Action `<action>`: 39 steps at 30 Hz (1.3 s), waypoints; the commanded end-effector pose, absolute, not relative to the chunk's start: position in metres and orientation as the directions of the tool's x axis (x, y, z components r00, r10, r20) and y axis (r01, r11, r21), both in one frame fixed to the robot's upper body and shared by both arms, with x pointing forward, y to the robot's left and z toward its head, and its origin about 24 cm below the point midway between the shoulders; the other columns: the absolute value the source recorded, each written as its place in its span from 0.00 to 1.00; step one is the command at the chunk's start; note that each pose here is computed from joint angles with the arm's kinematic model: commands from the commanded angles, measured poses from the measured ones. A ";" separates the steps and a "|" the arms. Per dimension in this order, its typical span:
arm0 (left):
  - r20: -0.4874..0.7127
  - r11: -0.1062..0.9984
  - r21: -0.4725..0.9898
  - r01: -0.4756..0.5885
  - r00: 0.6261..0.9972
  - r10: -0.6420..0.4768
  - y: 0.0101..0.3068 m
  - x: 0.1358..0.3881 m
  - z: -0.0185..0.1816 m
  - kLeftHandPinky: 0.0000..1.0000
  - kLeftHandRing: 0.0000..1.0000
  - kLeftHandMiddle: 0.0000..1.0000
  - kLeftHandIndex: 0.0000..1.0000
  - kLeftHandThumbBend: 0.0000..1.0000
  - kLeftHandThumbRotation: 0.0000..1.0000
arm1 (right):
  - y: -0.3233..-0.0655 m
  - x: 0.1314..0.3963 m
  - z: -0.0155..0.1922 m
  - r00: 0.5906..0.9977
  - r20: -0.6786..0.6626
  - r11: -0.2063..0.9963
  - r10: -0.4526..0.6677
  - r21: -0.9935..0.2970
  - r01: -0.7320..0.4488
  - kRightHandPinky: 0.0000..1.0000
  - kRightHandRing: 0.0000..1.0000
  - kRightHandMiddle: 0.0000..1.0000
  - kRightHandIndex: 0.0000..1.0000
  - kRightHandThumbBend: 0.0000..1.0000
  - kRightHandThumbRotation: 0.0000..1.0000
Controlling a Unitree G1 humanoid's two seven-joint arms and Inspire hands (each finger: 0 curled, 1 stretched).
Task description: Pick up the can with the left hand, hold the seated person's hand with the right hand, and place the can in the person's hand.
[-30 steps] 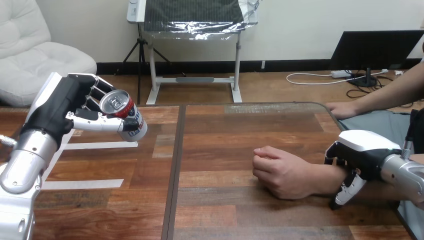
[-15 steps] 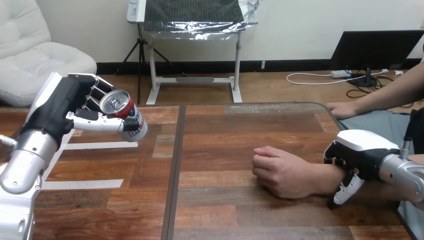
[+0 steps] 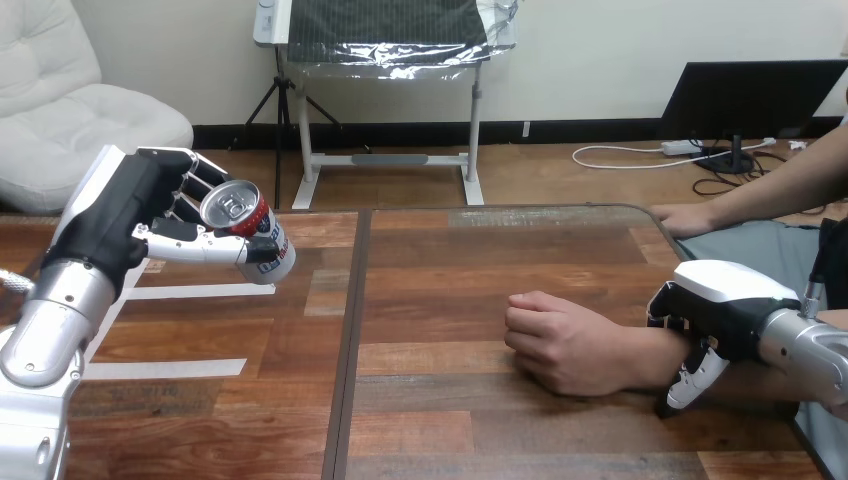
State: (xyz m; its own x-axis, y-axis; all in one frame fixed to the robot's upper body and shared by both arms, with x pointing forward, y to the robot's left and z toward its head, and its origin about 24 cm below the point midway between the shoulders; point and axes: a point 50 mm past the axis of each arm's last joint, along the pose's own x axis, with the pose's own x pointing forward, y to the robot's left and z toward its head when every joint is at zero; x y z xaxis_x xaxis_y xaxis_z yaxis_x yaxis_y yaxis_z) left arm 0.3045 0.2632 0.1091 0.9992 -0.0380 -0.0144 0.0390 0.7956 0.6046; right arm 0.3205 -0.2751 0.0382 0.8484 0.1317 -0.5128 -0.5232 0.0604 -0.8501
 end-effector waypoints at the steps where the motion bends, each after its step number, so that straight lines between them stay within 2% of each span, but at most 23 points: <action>1: 0.108 0.790 0.613 -0.013 0.992 -0.067 0.259 0.310 0.139 0.30 0.36 0.39 0.42 0.76 0.00 | -0.272 0.300 0.002 0.771 -0.625 0.085 0.122 -0.768 -0.635 0.35 0.43 0.50 0.50 0.83 0.11; 14: 0.109 0.791 0.612 -0.013 0.992 -0.068 0.259 0.310 0.139 0.30 0.35 0.38 0.41 0.76 0.00 | -0.267 0.302 0.003 0.767 -0.628 0.096 0.133 -0.762 -0.640 0.39 0.47 0.52 0.53 0.83 0.15; 39: 0.114 0.788 0.615 -0.020 0.991 -0.065 0.260 0.310 0.140 0.29 0.35 0.38 0.41 0.77 0.00 | -0.260 0.302 0.002 0.776 -0.610 0.122 0.157 -0.768 -0.629 0.36 0.45 0.52 0.54 0.88 0.11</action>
State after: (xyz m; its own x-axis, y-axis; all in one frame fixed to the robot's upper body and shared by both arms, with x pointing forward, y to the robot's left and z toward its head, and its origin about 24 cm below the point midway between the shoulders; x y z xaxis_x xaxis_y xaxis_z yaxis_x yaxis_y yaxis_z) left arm 0.3045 0.2630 0.1093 0.9991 -0.0408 -0.0121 0.0399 0.7972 0.6024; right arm 0.3211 -0.2697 0.0369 0.8414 0.1393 -0.5222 -0.5357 0.0868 -0.8400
